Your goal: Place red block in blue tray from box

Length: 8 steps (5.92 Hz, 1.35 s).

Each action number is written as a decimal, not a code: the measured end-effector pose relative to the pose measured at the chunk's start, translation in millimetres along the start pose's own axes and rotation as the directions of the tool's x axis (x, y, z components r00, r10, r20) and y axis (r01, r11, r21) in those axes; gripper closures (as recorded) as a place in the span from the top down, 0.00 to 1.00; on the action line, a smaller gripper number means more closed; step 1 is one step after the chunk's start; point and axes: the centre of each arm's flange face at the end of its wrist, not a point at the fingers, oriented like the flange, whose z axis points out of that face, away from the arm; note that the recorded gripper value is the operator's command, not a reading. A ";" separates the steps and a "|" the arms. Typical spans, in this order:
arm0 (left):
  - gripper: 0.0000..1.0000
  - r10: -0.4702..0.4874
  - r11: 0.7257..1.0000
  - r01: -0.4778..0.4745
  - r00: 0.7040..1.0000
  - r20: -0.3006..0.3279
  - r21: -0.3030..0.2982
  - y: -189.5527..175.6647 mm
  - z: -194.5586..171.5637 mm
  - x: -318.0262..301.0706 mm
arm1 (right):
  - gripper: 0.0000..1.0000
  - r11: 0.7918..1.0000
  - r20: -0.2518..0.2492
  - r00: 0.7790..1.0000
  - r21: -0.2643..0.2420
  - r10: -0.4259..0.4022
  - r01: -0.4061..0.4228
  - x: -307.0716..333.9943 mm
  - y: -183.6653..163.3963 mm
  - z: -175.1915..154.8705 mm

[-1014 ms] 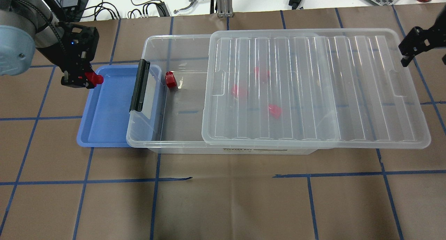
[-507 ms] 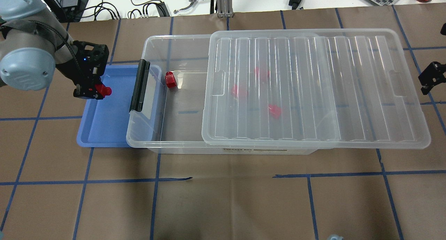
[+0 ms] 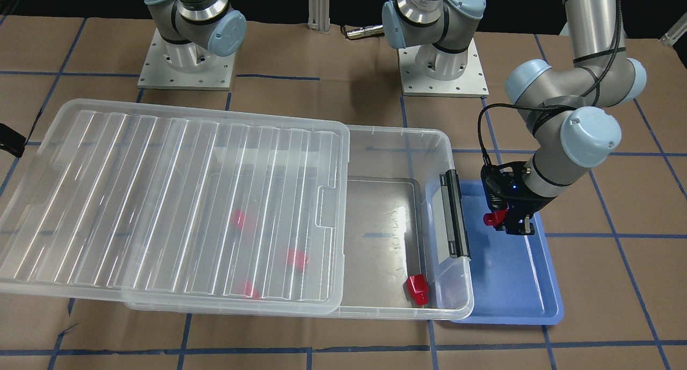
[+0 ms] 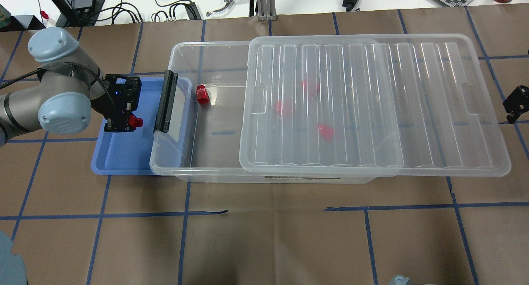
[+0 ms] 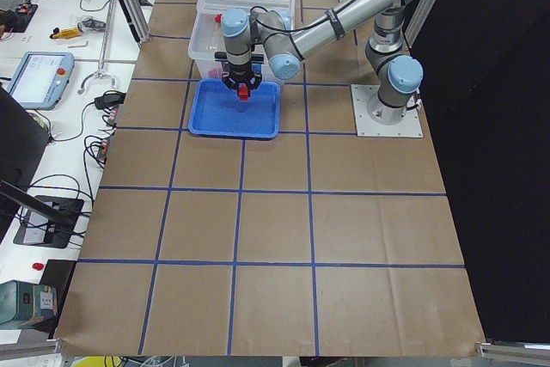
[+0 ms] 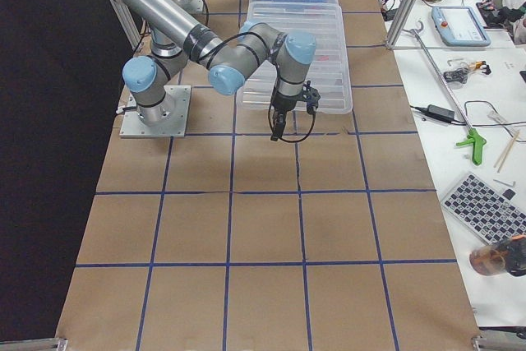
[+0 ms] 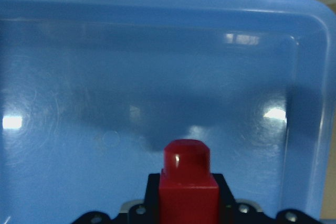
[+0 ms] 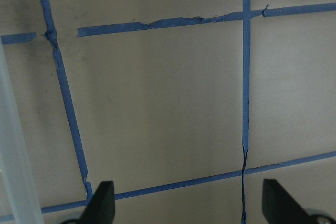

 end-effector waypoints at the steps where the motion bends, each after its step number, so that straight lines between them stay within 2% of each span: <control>1: 0.04 0.000 1.000 0.000 1.000 0.007 -0.001 0.1 18.1 0.2 | 1.00 1.000 0.007 1.000 -0.003 0.000 0.000 -1.6 1.0 2.9; 4: 0.06 0.000 1.000 0.000 1.000 -0.002 0.001 0.6 45.4 -2.2 | 1.00 0.999 0.082 0.997 0.036 0.002 -0.005 -12.3 0.8 0.1; 6: 0.15 0.000 1.000 0.000 1.000 -0.008 0.003 0.8 50.0 -2.6 | 1.00 0.999 0.099 0.995 0.049 -0.001 -0.004 -16.5 1.1 -2.7; 7: 0.80 0.000 1.000 0.000 1.000 -0.008 0.004 0.7 50.2 -3.1 | 1.00 0.999 0.103 0.995 0.049 -0.003 -0.002 -18.2 1.5 -3.4; 8: 0.98 0.001 1.000 -0.001 1.000 -0.008 0.005 0.3 50.2 -3.2 | 1.00 0.999 0.112 0.994 0.052 -0.005 -0.001 -21.0 1.5 -3.9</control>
